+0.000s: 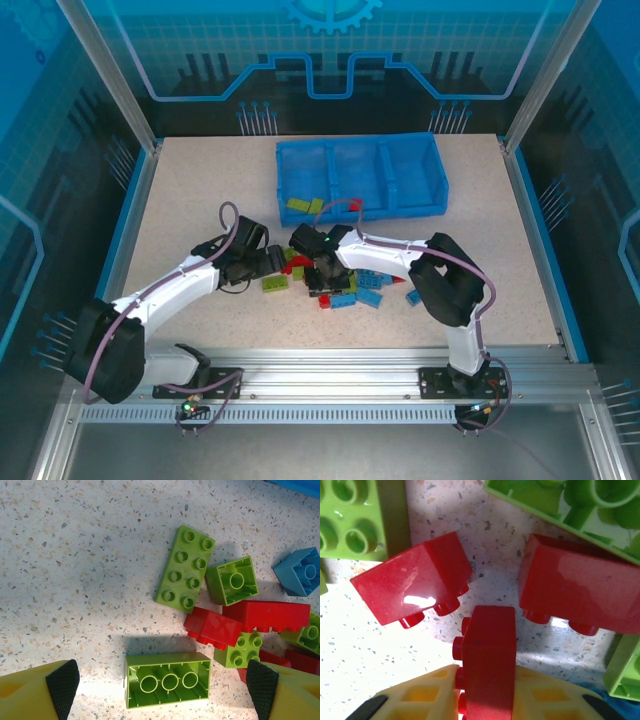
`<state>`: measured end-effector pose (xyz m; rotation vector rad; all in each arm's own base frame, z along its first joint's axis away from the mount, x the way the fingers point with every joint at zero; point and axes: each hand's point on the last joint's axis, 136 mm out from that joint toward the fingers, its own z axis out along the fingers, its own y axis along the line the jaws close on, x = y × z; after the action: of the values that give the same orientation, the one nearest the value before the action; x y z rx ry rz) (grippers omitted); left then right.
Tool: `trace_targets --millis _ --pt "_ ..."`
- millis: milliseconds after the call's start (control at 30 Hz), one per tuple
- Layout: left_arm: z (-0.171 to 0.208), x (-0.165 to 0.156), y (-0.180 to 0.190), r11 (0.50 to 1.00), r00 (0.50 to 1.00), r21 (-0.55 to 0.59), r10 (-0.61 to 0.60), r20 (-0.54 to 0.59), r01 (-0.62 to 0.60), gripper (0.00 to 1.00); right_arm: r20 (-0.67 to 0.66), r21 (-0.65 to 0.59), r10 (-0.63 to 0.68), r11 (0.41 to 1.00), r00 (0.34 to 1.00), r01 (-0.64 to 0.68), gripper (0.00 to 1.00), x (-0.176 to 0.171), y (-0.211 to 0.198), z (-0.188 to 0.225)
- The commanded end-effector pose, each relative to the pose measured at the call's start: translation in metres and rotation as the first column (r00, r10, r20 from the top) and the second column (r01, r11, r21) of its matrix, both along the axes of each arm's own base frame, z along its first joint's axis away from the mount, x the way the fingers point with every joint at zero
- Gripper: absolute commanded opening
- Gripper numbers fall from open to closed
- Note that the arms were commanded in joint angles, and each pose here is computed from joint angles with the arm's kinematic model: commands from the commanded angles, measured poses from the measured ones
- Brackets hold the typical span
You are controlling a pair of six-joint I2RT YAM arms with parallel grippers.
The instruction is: Sort the legos into containers by color
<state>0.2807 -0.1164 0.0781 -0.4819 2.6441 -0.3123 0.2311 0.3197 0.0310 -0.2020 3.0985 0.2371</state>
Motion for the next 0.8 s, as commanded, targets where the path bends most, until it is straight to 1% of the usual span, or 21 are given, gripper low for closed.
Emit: trace_targets --millis 0,200,300,433,533,667,767 --pt "0.0 -0.004 0.005 1.0 1.0 -0.003 0.025 -0.001 -0.025 0.91 0.031 0.032 0.009 0.999 0.999 -0.01 0.26 0.0 0.008 0.018" --pt "0.0 -0.003 0.005 1.0 1.0 -0.003 0.024 -0.003 -0.024 0.91 0.096 0.164 0.028 0.985 0.995 -0.044 0.27 0.021 0.019 0.075" --pt "0.001 -0.003 0.004 1.0 1.0 -0.006 0.023 -0.001 -0.023 0.91 0.139 0.237 0.001 0.971 0.99 -0.034 0.27 0.045 0.01 0.107" --pt "0.001 -0.003 0.004 1.0 1.0 -0.005 0.023 0.0 -0.023 0.91 0.205 0.327 -0.076 0.945 0.976 0.005 0.27 0.092 -0.018 0.142" --pt "0.0 -0.004 0.004 1.0 1.0 -0.006 0.022 -0.004 -0.022 0.91 0.25 0.337 -0.132 0.94 0.959 0.042 0.27 0.131 -0.049 0.155" --pt "0.0 -0.003 0.003 1.0 1.0 -0.012 0.02 -0.003 -0.02 0.91 0.308 0.318 -0.202 0.943 0.93 0.1 0.26 0.181 -0.086 0.159" --pt "-0.001 -0.002 -0.001 0.999 1.0 -0.03 0.013 -0.004 -0.013 0.91 0.318 0.287 -0.2 0.952 0.927 0.107 0.27 0.211 -0.097 0.153"
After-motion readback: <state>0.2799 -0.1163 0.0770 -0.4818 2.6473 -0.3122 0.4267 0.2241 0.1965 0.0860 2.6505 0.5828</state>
